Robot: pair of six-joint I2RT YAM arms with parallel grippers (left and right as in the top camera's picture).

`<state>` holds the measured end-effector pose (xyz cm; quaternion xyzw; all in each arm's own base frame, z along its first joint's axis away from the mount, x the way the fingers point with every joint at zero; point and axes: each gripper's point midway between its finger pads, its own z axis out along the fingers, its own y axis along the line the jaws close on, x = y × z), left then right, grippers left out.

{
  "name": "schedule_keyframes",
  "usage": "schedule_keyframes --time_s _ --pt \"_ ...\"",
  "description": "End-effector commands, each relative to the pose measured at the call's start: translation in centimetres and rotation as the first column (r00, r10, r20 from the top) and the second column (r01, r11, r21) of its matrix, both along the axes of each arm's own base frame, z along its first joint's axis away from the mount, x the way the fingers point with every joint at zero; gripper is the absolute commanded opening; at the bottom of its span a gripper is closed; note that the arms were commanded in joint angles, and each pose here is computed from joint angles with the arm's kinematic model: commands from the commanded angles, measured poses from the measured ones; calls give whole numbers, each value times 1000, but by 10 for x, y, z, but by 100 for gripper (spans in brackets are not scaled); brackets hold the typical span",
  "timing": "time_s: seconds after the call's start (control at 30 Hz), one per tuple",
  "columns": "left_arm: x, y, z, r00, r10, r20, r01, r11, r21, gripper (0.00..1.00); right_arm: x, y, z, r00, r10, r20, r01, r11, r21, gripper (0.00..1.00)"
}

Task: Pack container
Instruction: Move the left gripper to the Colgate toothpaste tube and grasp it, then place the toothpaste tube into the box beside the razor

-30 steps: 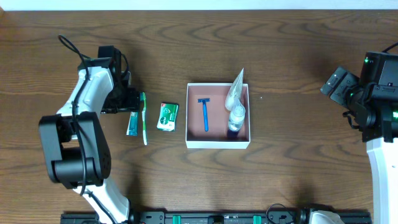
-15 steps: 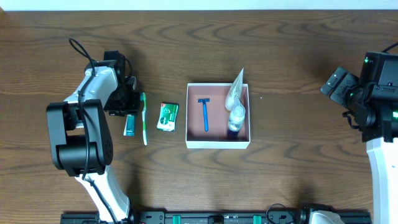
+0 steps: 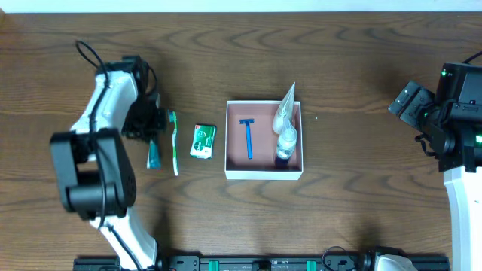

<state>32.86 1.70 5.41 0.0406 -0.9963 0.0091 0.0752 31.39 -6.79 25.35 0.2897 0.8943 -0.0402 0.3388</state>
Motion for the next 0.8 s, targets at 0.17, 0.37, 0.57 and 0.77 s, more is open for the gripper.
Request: schedule_keyframes --time_s 0.17,0.37,0.57,0.77 --pt "27 -112 132 888 -98 450 205 959 -195 11 0 -3 3 1000 -5 5 5 1000 -5 99" --pt "27 -195 136 810 -222 543 382 902 -201 11 0 -3 3 1000 -5 5 5 1000 -5 99" --pt "25 -222 89 860 -197 471 284 951 -120 11 0 -3 3 1000 -5 5 5 1000 -5 99" --pt "18 -237 42 915 -181 362 233 967 -107 11 0 -3 3 1000 -5 5 5 1000 -5 99"
